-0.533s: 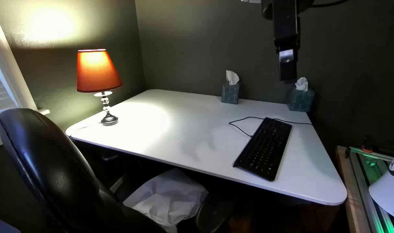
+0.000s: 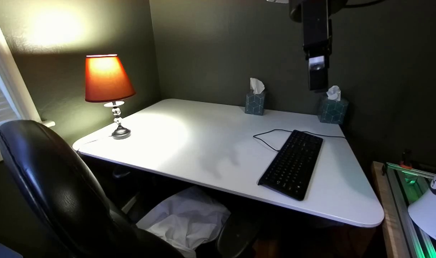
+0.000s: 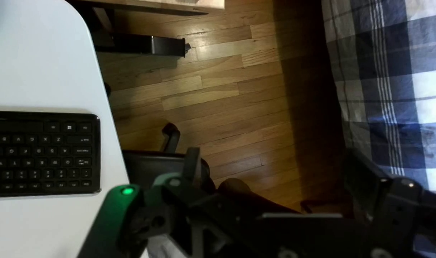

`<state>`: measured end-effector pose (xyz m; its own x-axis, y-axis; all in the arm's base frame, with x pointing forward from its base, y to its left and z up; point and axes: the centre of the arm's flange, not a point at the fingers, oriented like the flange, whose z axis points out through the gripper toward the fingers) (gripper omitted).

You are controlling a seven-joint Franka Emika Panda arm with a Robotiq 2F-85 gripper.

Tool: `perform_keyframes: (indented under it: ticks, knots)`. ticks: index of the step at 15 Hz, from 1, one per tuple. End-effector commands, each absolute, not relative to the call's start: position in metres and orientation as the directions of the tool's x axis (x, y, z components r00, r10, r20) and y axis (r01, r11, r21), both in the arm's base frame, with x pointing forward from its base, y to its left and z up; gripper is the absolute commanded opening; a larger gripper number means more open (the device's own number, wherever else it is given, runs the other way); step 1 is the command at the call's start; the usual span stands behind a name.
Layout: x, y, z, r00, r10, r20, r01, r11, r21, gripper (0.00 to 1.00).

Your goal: Press a key on the keyboard.

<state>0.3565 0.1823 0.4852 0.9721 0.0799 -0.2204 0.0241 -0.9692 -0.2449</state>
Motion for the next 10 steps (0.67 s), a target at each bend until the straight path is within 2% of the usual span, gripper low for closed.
perform_keyframes:
  ticks: [1, 10]
  knots:
    - [0.364, 0.167, 0.481, 0.973, 0.010, -0.229, -0.040, -0.977, -0.212, 1.00]
    - [0.401, 0.051, 0.458, 0.933, -0.272, -0.237, -0.317, -0.931, -0.179, 1.00]
